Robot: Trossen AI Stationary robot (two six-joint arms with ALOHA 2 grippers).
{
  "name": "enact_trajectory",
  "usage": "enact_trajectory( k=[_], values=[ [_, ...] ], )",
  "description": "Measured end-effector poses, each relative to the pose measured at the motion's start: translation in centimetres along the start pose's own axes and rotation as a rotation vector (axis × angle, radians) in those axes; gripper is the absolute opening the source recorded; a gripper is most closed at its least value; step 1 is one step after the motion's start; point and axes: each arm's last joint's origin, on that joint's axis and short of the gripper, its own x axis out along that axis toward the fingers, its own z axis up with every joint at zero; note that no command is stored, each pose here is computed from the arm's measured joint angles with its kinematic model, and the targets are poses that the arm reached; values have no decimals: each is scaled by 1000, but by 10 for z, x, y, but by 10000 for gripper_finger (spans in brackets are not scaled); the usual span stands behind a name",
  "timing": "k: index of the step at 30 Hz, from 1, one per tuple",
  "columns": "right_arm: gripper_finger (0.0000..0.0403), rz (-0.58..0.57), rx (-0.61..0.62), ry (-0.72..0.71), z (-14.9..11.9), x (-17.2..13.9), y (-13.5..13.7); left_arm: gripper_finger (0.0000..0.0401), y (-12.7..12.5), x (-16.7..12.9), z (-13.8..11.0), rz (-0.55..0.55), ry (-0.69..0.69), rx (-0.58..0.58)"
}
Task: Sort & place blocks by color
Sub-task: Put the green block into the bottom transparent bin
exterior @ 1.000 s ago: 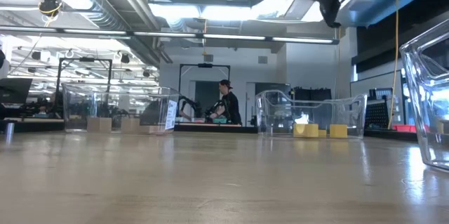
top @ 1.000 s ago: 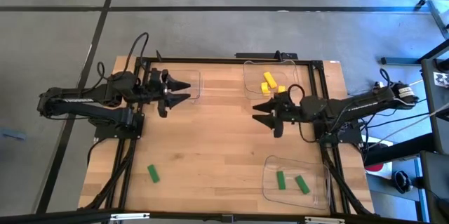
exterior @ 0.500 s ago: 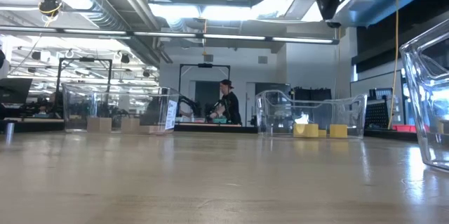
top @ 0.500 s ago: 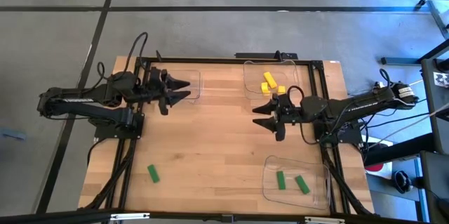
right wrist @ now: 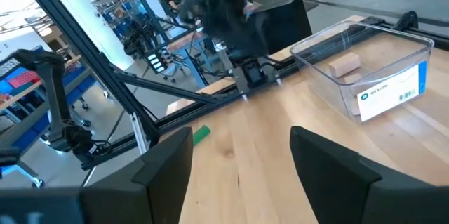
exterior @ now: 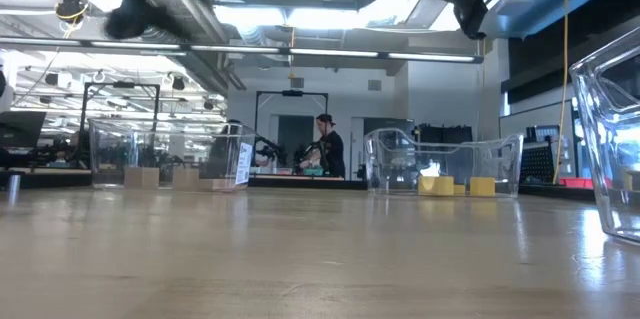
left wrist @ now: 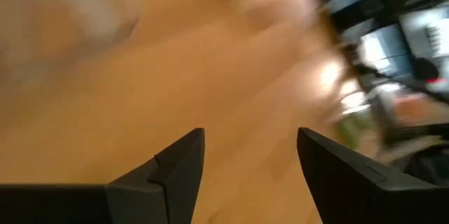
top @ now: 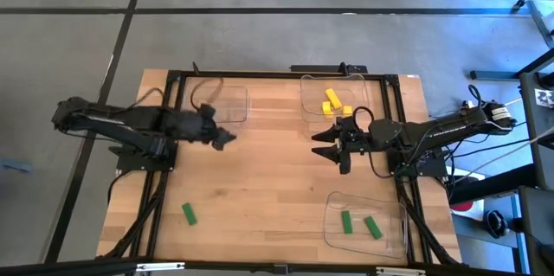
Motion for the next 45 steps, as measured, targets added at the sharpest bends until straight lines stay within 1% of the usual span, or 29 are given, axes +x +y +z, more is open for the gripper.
enact_trajectory(
  k=[5,10,15,16,19,24,26,31,32,34,35,36,38,39,43,45],
  values=[
    [242,-1,-2,1,0,0,0,220,3,16,-43,224,143,-142],
    [242,-1,-3,2,0,0,0,220,4,27,-95,418,261,-284],
    [242,-4,-6,8,-1,0,0,220,5,24,-143,547,338,-439],
    [242,-6,-7,11,-1,0,-1,220,5,23,-151,557,363,-439],
    [242,-16,-10,29,-3,0,-2,220,0,24,-165,579,476,-466],
    [242,-25,-9,46,-4,0,-2,220,-22,29,-172,592,485,-462],
    [242,-25,-10,47,-5,0,-2,220,-30,27,-174,628,491,-440],
    [242,-25,-11,47,-5,0,-2,220,-41,1,-190,810,531,-288],
    [242,-25,-11,47,-5,0,-2,220,-43,-6,-195,814,536,-256],
    [242,-25,-11,47,-5,0,-2,220,-48,-18,-204,784,561,-205],
    [242,-25,-11,47,-5,0,-2,220,-50,-22,-208,760,570,-174],
    [242,-25,-11,47,-5,0,-2,220,-51,-26,-213,708,578,-108],
    [242,-26,-11,47,-5,0,-3,220,-54,-33,-219,597,595,66],
    [242,-26,-12,47,-5,0,-3,220,-55,-35,-220,557,632,183],
    [242,-26,-9,47,-5,0,-3,220,-50,-38,-217,435,831,717],
    [242,-26,-9,47,-5,0,-3,220,-48,-37,-214,358,900,966]
  ],
)
